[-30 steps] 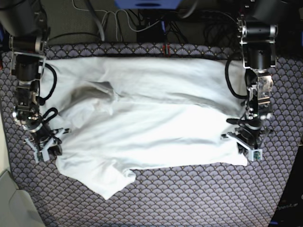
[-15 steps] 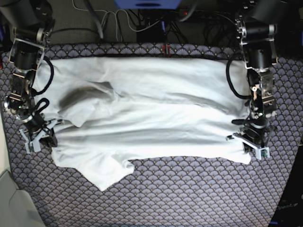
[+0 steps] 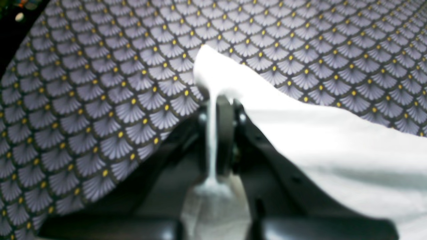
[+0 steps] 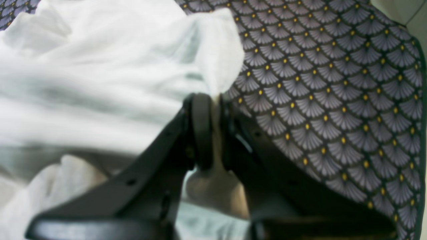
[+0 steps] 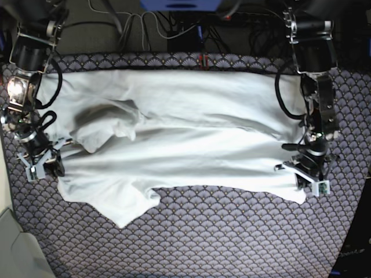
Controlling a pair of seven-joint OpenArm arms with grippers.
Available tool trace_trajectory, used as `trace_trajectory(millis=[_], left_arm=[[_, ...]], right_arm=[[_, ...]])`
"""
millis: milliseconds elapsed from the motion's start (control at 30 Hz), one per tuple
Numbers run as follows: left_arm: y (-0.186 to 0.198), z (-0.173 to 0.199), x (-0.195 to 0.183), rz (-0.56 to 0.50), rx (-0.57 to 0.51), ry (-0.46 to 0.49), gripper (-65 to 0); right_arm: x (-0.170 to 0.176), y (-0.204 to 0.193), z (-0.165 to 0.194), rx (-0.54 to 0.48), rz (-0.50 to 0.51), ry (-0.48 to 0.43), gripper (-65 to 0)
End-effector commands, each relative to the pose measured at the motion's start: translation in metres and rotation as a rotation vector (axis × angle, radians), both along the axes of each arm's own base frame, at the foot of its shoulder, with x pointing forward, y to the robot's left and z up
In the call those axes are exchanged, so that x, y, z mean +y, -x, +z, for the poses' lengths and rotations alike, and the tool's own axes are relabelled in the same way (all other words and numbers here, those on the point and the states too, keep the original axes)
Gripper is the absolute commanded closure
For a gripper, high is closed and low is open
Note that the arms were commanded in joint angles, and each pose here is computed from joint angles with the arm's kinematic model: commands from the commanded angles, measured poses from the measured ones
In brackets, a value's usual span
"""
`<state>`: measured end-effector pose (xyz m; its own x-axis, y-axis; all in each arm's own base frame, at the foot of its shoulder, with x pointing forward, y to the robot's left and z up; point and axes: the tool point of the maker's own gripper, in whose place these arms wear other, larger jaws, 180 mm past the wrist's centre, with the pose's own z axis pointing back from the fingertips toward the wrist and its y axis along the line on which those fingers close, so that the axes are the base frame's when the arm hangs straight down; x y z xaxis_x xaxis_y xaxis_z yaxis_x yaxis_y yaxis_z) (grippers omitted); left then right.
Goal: Fold the T-shirt properly
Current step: 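Lift the hem side and fold it toward the shoulders with both grippers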
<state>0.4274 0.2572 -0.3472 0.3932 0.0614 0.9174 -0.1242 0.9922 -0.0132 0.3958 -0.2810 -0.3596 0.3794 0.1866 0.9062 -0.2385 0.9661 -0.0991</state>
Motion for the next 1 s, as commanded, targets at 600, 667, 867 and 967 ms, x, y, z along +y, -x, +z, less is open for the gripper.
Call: trace_trajectory(millis=[600,667,867,967], left_arm=[[0.038,0.006,0.047,0.159,-0.05,0.03,-0.4],[0.042,0.0,0.046,0.159,-0.036,0.031,-0.4],[0.052,0.002,0.039,0.153,-0.045,0.027,-0.4],[0.058,-0.001,0.039,0.152,-0.035,0.025,-0.4]], right_arm=[[-0.028,0.032,0.025,-0.091,-0.047,-0.043,-2.3],[-0.026,0.037,0.021,-0.081,-0.044,-0.041,-2.3],[-0.01,0.055,0.024,-0.09,-0.005,-0.018,-2.3],[-0.005,0.062,0.023,-0.086,0.004,-0.014,-2.3]])
